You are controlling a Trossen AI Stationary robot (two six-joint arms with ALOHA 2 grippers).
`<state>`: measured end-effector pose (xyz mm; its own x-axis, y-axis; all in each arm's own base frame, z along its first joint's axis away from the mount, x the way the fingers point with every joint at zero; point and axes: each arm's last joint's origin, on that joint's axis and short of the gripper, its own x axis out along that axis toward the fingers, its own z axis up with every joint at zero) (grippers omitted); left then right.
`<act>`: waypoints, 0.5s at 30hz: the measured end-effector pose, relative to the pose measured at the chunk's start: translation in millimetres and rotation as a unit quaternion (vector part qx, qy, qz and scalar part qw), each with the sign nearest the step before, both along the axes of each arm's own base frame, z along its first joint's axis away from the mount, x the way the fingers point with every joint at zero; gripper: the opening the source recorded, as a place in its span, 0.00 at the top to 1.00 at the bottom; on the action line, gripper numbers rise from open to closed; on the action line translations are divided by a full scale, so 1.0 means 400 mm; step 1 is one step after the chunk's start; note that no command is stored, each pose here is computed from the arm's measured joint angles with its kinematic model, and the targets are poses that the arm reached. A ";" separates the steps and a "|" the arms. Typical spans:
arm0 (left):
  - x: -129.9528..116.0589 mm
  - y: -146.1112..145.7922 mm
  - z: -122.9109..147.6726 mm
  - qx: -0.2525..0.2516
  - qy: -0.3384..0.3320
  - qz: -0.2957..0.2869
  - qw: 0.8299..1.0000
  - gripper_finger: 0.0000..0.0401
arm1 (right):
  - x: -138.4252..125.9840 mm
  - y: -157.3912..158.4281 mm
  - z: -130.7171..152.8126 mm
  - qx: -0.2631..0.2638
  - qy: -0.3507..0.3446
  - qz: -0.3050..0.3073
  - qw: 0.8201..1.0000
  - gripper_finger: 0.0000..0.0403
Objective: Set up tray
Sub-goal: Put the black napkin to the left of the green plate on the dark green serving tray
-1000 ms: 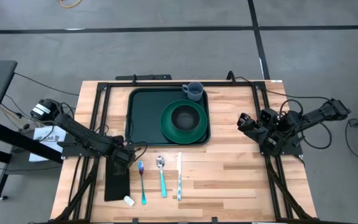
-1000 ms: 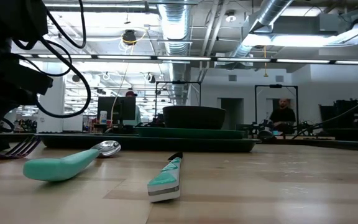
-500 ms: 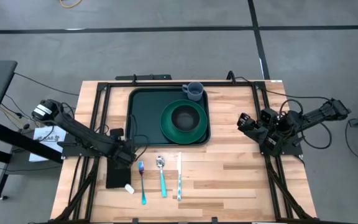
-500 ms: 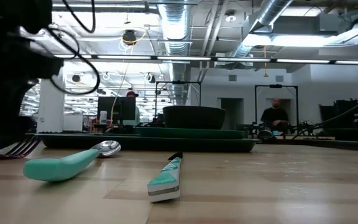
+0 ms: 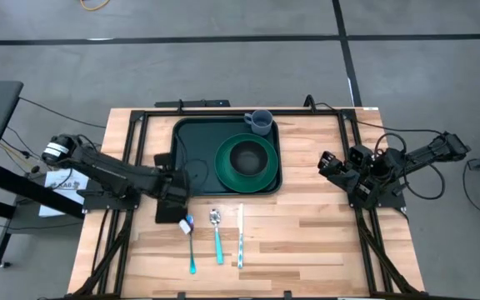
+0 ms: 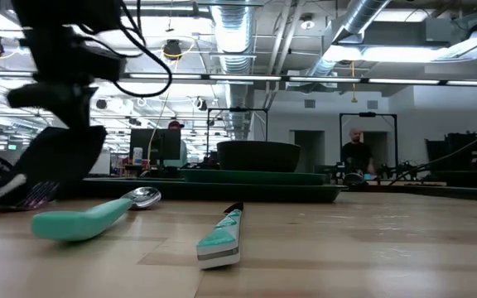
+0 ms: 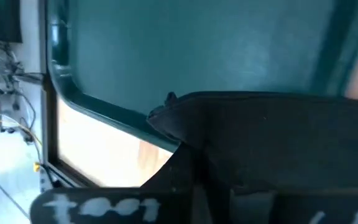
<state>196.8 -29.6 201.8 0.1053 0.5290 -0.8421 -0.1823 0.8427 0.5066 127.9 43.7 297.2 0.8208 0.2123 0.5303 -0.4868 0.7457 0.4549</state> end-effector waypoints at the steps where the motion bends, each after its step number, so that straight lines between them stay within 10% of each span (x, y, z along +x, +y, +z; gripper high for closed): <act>1: 0.005 0.011 0.000 0.005 -0.003 0.001 1.000 1.00 | 0.000 0.000 0.000 0.000 0.000 0.000 1.000 0.67; 15: 0.077 0.147 0.013 0.044 -0.043 -0.044 0.997 1.00 | 0.000 0.000 0.000 0.001 0.000 -0.002 1.000 0.67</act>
<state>227.6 29.4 207.0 0.2240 0.5855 -0.7791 -0.1561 0.8107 0.5643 127.9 43.6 297.2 0.8222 0.2072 0.5301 -0.4831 0.7466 0.4575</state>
